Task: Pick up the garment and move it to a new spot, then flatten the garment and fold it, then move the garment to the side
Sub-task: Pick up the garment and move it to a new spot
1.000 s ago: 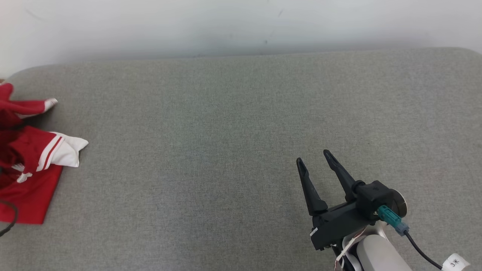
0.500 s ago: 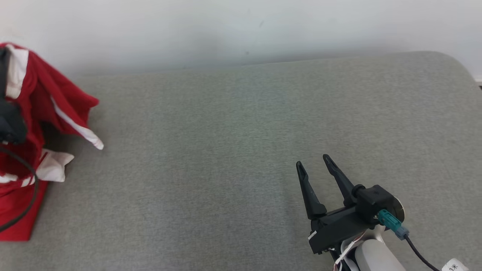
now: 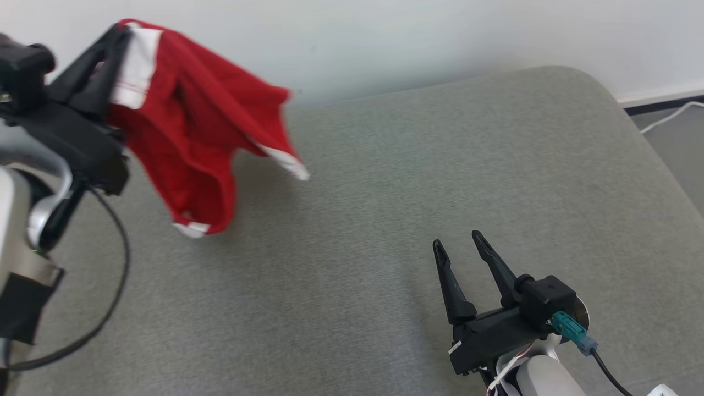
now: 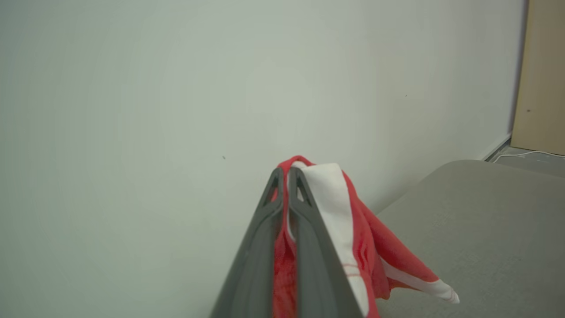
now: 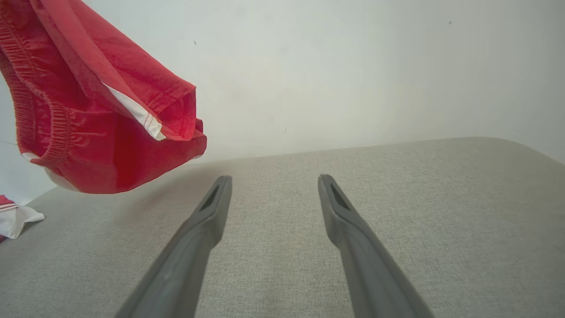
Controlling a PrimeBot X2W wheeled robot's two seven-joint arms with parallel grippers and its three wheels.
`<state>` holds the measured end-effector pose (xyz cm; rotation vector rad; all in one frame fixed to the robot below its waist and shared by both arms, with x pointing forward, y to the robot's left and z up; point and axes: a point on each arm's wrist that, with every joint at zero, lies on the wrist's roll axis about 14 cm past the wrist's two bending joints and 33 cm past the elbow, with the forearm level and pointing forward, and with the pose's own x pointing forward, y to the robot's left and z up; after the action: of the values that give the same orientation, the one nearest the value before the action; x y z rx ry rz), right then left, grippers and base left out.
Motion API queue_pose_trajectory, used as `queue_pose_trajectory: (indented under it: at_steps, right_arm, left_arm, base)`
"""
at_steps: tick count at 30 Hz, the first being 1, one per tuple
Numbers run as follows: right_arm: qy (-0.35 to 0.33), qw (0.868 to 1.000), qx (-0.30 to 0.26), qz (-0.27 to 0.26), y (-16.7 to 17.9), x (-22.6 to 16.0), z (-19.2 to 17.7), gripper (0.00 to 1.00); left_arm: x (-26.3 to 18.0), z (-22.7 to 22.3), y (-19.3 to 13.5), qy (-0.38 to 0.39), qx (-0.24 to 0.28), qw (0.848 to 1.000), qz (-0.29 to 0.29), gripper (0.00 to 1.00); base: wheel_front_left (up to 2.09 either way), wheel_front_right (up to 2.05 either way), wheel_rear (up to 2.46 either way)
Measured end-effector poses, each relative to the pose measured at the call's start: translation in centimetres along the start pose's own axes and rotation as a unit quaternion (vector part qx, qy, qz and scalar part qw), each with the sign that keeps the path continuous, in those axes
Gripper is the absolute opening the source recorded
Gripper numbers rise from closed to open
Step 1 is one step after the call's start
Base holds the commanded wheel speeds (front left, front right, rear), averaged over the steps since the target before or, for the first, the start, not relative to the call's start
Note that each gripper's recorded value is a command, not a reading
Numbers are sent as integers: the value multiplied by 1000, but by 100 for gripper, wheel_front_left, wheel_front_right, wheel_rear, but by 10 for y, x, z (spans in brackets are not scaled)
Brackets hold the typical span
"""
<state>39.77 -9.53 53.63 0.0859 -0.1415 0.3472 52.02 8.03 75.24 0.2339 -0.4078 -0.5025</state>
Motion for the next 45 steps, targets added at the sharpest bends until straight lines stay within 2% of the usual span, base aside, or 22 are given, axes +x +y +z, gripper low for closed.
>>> queue_pose_trajectory:
  at_steps: [6,14,19,23,26,32,37,45]
  right_arm:
    - [1,1000,-2,-26,-14,-11,1,100]
    - [0,999,-3,-47,-24,-19,4,100]
    - [-1,999,-3,-51,-26,-21,5,100]
    - [-2,999,-3,-52,-27,-21,5,100]
    - [-2,999,-3,-52,-27,-20,5,100]
    - [3,999,0,-49,-26,-15,0,100]
    - [10,999,0,-42,-24,-10,-6,100]
    - [15,1000,-1,-27,-18,-1,-11,100]
  left_arm:
    - [15,13,-64,-22,-27,996,-76,0]
    - [17,39,-148,-62,-68,980,-175,0]
    - [13,62,-177,-90,-77,971,-209,0]
    - [12,78,-182,-110,-98,966,-215,0]
    - [14,74,-175,-107,-116,967,-201,0]
    - [3,-6,-157,-18,-162,975,-154,0]
    - [-14,-72,-145,51,-190,974,-113,0]
    - [-34,-142,-113,113,-163,978,-59,0]
  base:
    - [0,0,0]
    - [0,0,0]
    - [0,0,0]
    - [0,0,0]
    - [0,0,0]
    - [0,0,0]
    - [0,0,0]
    - [0,0,0]
